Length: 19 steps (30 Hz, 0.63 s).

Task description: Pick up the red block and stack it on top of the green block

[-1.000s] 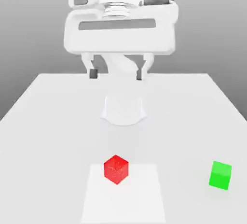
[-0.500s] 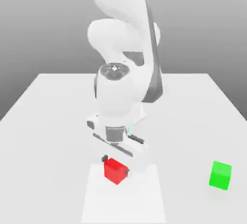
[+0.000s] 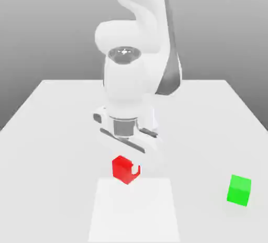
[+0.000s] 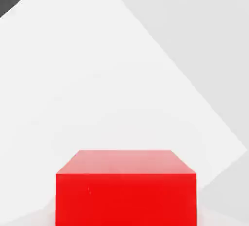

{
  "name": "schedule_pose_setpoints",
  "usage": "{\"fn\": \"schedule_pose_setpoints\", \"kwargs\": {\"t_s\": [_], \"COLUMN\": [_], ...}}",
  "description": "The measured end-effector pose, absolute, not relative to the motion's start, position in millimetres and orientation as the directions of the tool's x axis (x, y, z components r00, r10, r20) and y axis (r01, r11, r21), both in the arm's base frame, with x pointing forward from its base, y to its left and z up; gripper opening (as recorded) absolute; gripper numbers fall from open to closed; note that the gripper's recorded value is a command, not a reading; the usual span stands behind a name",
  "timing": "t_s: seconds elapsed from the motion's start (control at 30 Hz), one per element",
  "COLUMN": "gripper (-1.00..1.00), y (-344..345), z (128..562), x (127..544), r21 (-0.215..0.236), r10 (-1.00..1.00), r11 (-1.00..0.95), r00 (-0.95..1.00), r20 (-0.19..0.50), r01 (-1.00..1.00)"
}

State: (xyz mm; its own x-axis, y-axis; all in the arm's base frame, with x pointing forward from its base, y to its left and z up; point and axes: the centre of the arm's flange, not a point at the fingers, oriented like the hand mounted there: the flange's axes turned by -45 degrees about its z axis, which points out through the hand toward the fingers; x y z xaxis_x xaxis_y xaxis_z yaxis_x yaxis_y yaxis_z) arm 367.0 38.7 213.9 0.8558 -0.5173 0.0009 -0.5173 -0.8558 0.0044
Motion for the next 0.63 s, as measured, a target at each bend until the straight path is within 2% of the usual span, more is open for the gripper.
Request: {"fn": "schedule_pose_setpoints", "kwargs": {"t_s": [0.17,0.3,0.53,0.57,0.63], "gripper": [-1.0,-1.0,-1.0,1.0,1.0], "y": [165,268,276,275,275], "z": [229,242,189,183,183], "x": [378,355,358,358,358], "r21": [0.008,0.0,-0.004,-0.003,-0.003], "r10": [-0.246,-0.022,-0.016,-0.016,-0.016], "r11": [-0.969,-1.0,-1.0,-1.0,-1.0], "r00": [0.969,1.0,1.0,1.0,1.0], "r20": [0.0,0.001,0.001,0.001,0.001], "r01": [-0.246,-0.022,-0.016,-0.016,-0.016]}}
